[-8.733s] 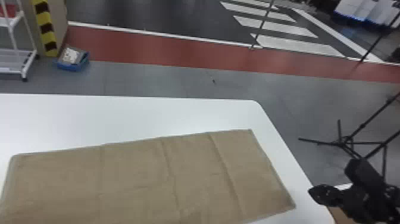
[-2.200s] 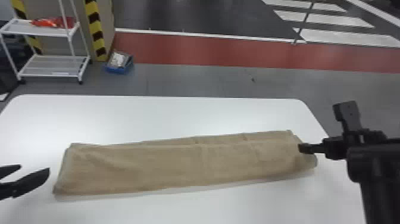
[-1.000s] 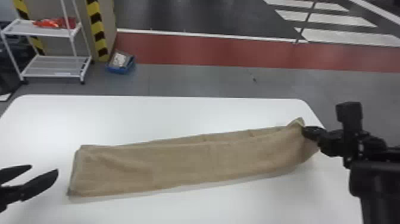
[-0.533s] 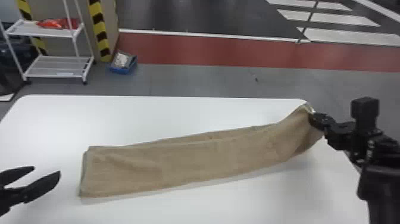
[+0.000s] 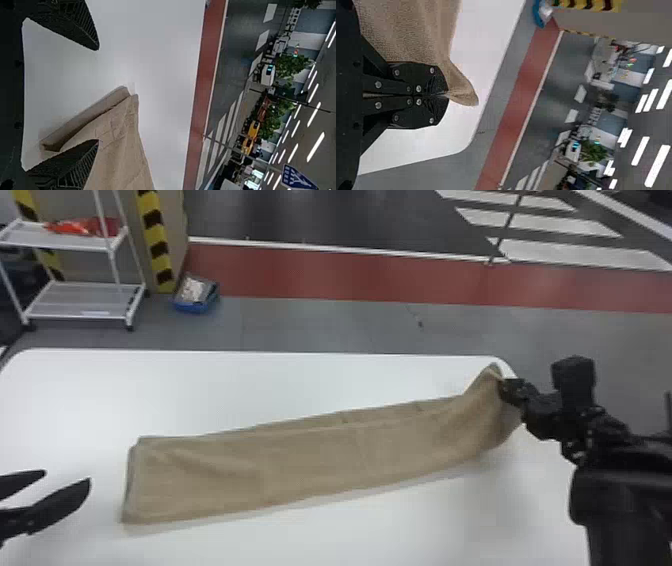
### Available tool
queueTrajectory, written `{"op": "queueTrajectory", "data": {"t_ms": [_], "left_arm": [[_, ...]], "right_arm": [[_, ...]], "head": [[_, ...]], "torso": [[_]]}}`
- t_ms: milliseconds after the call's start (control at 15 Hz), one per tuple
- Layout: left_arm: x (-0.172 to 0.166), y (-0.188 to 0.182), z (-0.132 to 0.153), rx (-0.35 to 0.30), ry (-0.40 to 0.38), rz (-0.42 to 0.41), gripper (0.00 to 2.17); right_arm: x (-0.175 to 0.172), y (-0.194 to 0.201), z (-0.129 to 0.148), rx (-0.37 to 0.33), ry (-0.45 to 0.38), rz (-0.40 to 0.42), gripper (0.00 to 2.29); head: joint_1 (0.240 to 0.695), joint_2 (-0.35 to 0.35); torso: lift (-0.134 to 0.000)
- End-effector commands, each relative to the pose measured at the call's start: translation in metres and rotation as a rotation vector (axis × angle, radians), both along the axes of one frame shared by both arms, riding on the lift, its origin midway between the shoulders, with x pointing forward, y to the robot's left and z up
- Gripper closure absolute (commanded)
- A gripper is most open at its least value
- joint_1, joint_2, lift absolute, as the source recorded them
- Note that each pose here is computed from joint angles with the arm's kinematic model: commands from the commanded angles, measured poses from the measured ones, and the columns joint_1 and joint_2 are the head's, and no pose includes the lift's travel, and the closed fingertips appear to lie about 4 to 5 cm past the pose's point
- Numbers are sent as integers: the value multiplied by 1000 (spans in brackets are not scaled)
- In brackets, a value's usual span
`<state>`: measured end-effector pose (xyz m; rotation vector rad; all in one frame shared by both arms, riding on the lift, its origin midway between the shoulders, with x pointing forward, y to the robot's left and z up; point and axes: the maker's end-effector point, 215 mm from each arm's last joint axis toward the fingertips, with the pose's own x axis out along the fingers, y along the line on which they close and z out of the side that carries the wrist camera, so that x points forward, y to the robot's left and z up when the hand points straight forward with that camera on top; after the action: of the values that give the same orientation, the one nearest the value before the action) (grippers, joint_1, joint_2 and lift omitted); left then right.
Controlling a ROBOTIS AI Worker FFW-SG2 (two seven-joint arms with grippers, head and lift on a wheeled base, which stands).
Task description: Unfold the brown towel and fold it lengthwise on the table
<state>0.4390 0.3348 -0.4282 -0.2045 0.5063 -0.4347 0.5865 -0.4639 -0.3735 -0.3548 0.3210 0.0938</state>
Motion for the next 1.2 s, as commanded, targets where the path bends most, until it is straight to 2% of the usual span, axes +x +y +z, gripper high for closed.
{"op": "queueTrajectory", "data": {"t_ms": [0,67,133,200,267,400,533,600,667,733,800,867,1067,1133], "left_arm": [[0,2,2,-1,-8,2,43],[0,2,2,-2,-10,2,43],[1,0,2,-12,-12,5,43],[2,-1,1,-17,-13,7,43],[5,-1,1,-16,-17,4,43],[7,-1,3,-12,-25,1,43],[8,0,4,-8,-30,1,43],[9,0,3,-8,-28,2,43],[8,0,1,-8,-27,2,43],[8,0,0,-10,-24,3,43],[8,0,0,-10,-25,1,43],[8,0,1,-12,-30,-2,43],[9,1,-1,-6,-35,-4,43],[12,-3,0,-10,-36,-10,43]], "right_arm": [[1,8,71,108,-224,22,1393],[9,-1,66,141,-214,-5,1389],[17,-9,24,108,-100,-29,1389],[16,-12,-15,14,8,-37,1389],[12,-9,-36,-6,59,-29,1393],[8,-19,-58,-21,133,-64,1389],[4,-22,-64,-31,175,-78,1389],[0,-22,-55,-39,140,-71,1393],[2,-10,1,-2,-30,-30,1393],[-3,-6,37,66,-145,-19,1393],[-1,-16,48,81,-174,-46,1389],[8,-27,36,71,-139,-81,1389],[15,-44,-59,-66,136,-144,1352],[6,-53,-82,-66,225,-188,839]], "head": [[695,-146],[695,-132],[695,-127],[695,-129],[695,-140],[695,-147],[695,-152],[695,-159],[695,-160],[695,-159],[695,-155],[695,-148],[695,-166],[695,-177]], "torso": [[-109],[-109],[-109],[-109],[-109],[-109],[-109],[-109],[-109],[-109],[-109],[-109],[-109],[-109]]}}
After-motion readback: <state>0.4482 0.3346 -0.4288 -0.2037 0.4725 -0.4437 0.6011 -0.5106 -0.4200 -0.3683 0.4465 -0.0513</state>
